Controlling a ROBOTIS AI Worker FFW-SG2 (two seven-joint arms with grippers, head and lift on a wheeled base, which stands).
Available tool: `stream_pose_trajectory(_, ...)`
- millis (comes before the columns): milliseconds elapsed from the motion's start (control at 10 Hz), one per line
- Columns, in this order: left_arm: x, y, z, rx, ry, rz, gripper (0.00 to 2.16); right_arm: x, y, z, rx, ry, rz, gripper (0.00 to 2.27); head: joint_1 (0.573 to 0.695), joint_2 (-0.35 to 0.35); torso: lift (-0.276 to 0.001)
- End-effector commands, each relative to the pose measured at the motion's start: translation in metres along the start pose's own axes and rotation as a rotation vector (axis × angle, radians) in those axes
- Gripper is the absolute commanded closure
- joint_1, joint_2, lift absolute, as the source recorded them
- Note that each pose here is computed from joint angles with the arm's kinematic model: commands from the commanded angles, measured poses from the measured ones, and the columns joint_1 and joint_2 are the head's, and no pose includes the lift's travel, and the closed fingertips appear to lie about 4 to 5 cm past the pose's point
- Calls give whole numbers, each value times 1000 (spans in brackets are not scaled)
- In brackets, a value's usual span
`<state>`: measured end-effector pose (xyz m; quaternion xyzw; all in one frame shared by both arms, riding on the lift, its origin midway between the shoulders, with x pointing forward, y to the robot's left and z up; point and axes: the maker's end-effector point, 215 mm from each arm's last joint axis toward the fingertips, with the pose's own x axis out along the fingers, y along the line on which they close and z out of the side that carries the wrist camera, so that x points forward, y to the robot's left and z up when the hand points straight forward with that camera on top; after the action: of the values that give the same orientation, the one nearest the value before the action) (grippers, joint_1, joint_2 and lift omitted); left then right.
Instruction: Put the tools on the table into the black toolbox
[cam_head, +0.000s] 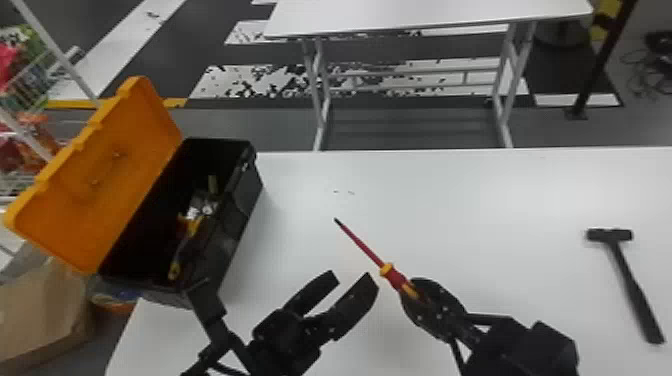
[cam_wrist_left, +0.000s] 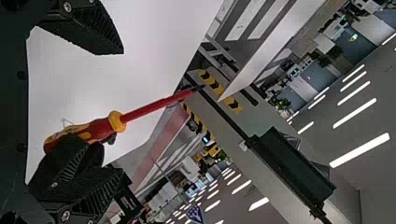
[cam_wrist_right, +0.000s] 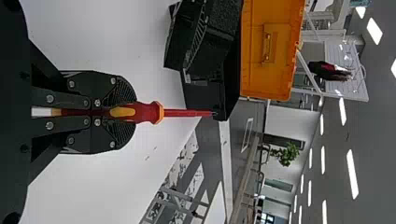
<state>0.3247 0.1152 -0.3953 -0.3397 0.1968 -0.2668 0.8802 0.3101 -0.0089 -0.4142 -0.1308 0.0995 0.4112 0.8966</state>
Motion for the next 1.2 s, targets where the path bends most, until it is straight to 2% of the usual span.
stream_pose_trajectory(0, 7, -3, 3, 4, 8, -8, 103, 5, 9, -2, 6, 14, 11, 2246, 695, 194, -75)
stream_pose_trajectory(700, 37, -14, -2, 11, 16, -23, 103, 13, 23, 1, 25, 9, 19, 2246, 695, 188, -75)
stream_pose_trajectory(800, 39, -15, -2, 14, 14, -23, 178, 13, 23, 0, 28, 10, 19, 2246, 695, 182, -75)
stream_pose_trajectory(900, 40, -14, -2, 20, 14, -21, 296, 13, 25, 0, 32, 11, 21, 2246, 695, 177, -75)
stream_pose_trajectory(1000, 40, -13, -1, 24, 13, -20, 579, 13, 25, -1, 33, 13, 21, 2246, 695, 174, -75)
stream_pose_trajectory(1100, 40, -12, -1, 27, 15, -17, 961, 13, 25, -1, 33, 13, 21, 2246, 695, 174, -75)
